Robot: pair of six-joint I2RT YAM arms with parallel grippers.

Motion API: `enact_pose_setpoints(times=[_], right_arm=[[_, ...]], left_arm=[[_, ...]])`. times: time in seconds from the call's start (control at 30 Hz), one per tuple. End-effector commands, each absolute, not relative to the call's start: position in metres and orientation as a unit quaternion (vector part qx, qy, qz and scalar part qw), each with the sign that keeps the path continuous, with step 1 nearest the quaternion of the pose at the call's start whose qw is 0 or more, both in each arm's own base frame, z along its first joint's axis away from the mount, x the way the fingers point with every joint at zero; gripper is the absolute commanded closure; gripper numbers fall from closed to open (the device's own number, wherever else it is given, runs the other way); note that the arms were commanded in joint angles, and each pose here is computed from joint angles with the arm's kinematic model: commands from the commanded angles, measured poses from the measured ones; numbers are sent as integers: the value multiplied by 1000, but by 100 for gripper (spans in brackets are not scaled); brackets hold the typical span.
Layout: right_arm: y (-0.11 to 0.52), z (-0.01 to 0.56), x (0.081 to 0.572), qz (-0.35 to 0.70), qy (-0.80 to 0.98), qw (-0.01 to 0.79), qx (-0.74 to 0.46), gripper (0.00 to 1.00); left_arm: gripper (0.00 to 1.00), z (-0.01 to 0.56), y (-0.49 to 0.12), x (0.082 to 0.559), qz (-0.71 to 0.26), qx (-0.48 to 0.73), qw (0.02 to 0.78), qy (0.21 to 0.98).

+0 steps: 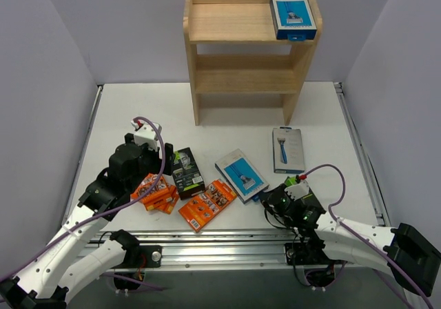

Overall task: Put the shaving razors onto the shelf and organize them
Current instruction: Grab a shaving razor with the right arm

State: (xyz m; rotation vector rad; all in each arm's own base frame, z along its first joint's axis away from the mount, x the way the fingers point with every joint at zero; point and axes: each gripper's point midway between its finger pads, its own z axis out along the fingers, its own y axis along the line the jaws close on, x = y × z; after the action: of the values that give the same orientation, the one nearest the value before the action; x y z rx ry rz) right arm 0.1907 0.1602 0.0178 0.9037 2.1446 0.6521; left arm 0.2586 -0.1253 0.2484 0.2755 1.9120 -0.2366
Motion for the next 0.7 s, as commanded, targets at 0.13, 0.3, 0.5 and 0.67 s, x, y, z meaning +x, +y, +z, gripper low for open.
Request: enact_pose_setpoints(times=[0.13,0.3,0.5,0.67], right_arm=[[167,32,202,264,816,367,359,100],[182,80,224,273,809,412,318,100],[197,175,256,311,779,465,285,100],[204,234,277,349,752,490,269,100]], left_arm=[[6,258,-132,261,-115,119,574,802],[6,258,-132,260,-115,120,574,802],[6,259,-134,259,-117,122,574,801],[6,259,-135,259,-118,123,575,801]])
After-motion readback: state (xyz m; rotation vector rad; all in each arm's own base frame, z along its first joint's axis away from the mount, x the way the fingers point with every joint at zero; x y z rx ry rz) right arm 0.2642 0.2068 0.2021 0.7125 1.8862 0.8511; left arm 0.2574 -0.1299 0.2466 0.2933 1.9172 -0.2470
